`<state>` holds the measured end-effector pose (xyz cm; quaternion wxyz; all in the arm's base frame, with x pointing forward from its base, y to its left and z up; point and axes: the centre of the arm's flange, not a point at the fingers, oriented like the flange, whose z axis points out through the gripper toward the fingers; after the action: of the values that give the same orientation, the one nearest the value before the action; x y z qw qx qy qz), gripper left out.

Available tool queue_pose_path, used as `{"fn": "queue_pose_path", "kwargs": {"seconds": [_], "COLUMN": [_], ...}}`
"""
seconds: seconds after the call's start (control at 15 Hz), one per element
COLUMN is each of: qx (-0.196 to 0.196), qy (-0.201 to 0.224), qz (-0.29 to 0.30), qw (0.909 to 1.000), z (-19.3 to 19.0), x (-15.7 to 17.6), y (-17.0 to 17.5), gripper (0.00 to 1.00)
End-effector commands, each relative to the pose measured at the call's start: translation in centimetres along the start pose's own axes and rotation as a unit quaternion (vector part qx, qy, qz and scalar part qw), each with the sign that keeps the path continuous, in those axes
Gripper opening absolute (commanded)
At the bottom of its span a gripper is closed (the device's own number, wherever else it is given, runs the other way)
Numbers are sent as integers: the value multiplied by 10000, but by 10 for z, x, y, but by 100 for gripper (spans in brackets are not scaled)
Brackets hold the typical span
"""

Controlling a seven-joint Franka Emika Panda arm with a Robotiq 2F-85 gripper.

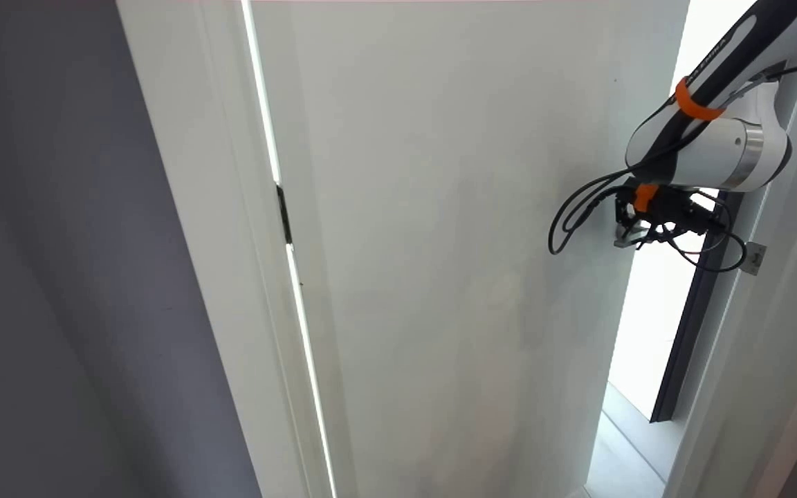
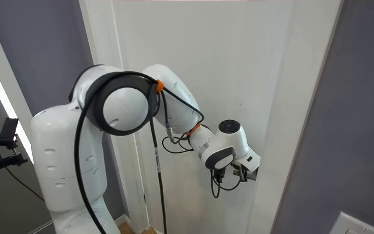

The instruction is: Open the door

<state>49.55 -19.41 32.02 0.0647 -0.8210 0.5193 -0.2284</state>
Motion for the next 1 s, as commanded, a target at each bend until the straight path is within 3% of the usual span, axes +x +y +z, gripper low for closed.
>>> {"fn": "queue_pose_path", "kwargs": {"seconds": [0.0, 0.13, 0.2, 0.33, 0.53, 0.67, 0.93], "qx": [522, 528, 536, 597, 872, 1291, 2108], "qy": [75, 84, 86, 80, -69, -47, -135], "qz": [-536, -542, -539, -720, -1133, -1442, -1966], "qw": [9972, 9971, 9971, 9956, 9897, 9811, 9575], "z": [-32, -33, -37, -44, -59, -79, -112], "x": [-12, -11, -11, -12, -22, -28, -41], "y": [-38, -37, -36, -38, -47, -66, -83], "gripper": [8, 8, 58, 63, 84, 98, 100]}}
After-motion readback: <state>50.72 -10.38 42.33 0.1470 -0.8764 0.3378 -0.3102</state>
